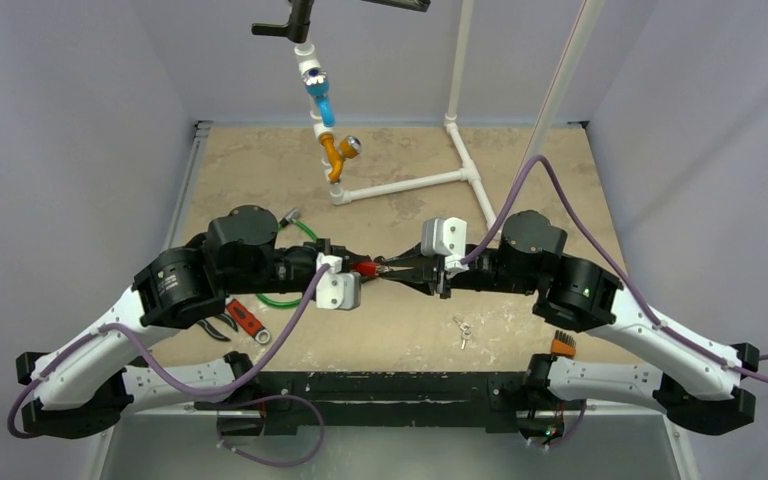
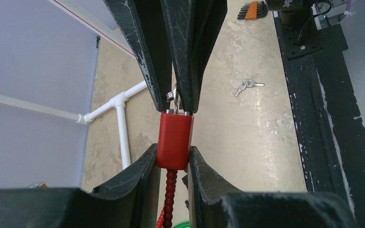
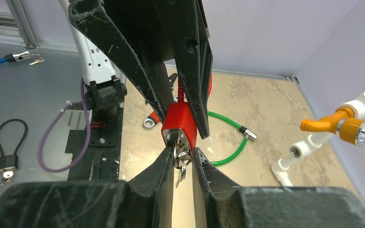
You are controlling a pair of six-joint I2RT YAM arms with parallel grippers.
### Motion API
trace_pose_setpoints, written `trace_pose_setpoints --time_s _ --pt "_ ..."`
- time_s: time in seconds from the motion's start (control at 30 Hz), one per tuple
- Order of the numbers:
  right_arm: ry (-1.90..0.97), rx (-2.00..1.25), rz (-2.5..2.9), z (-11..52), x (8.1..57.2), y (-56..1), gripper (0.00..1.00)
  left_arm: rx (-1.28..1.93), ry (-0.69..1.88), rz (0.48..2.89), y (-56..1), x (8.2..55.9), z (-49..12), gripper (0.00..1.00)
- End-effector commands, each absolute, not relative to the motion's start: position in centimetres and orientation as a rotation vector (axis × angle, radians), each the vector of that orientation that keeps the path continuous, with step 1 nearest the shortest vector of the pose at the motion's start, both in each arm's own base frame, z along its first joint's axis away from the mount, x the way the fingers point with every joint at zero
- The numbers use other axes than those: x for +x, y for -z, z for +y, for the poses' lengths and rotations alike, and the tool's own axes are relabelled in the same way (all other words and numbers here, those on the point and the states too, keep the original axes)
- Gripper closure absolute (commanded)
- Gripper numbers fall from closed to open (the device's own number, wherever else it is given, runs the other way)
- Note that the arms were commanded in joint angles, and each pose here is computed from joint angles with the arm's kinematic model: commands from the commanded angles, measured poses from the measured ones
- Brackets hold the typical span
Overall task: Unlock with the key
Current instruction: Unlock the lock.
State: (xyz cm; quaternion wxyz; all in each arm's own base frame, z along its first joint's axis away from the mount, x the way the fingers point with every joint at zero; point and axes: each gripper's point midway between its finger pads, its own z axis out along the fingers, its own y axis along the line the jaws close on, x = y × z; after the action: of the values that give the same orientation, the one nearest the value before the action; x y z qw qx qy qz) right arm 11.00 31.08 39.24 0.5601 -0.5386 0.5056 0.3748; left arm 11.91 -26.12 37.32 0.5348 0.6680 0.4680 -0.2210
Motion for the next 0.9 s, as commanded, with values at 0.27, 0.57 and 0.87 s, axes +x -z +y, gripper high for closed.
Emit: trace_pose_setpoints --time_s 0.27,0.57,0.87 --pt "-0.812 -1.207 1.126 29.6 11.3 -41.6 0.63 1.511 0.603 1.143 -39.3 12.0 -26.9 1.00" --pt "-0.793 -1.214 1.142 29.3 11.5 -40.8 0.80 1.469 0.651 1.195 -39.6 12.3 -27.0 1.00" --pt "-0.800 -1.211 1.139 29.6 11.6 -41.0 0.73 1.483 0.697 1.173 -39.7 11.5 -27.1 1.00"
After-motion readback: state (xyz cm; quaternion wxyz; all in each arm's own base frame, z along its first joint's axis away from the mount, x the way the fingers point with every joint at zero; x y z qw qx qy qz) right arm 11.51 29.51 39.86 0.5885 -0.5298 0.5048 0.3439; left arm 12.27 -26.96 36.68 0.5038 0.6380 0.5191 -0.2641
